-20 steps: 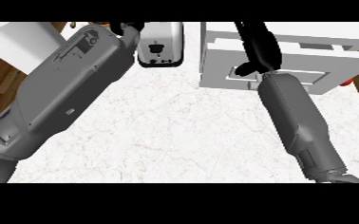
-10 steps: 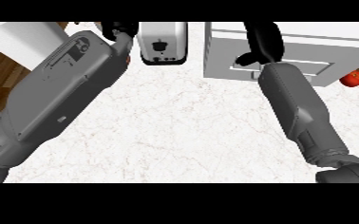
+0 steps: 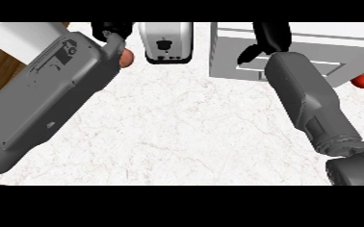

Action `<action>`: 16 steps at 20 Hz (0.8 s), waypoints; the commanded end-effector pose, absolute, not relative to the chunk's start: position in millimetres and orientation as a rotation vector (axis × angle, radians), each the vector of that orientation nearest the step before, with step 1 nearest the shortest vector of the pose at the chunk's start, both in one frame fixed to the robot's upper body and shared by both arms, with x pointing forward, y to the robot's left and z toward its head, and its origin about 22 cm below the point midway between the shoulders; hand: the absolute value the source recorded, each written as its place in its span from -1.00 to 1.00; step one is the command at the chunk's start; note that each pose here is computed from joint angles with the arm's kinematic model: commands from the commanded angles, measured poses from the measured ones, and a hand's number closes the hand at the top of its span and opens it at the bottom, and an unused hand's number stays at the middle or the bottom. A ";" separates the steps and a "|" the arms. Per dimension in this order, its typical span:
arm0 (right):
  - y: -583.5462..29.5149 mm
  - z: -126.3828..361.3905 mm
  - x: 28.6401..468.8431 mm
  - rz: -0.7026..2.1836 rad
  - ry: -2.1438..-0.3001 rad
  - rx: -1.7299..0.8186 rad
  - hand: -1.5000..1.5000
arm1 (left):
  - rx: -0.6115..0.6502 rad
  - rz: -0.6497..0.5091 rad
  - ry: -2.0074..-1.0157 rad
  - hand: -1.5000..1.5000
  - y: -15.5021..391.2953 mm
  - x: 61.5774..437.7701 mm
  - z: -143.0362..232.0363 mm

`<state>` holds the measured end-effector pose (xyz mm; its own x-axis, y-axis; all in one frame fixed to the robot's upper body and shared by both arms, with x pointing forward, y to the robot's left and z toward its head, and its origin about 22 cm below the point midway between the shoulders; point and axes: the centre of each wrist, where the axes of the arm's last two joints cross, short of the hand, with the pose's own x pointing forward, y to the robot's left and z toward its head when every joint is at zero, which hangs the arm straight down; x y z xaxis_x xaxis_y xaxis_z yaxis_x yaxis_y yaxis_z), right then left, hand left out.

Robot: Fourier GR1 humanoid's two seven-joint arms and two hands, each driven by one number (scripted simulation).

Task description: Pick up the can, place it into the drawer and close the drawer

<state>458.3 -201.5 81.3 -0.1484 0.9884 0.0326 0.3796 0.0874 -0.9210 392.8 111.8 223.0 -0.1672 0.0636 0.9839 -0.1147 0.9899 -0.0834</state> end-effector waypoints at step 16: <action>-181.8 119.2 472.6 0.544 -1.839 -0.725 -1.00 | 0.019 0.141 -1.722 -1.00 124.1 379.1 224.5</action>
<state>466.2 -192.2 97.2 -0.2607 0.8434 0.4698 0.2005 0.5234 -0.8282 382.2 122.4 227.9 -0.1594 0.0677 0.9849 -0.0926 0.9922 -0.0832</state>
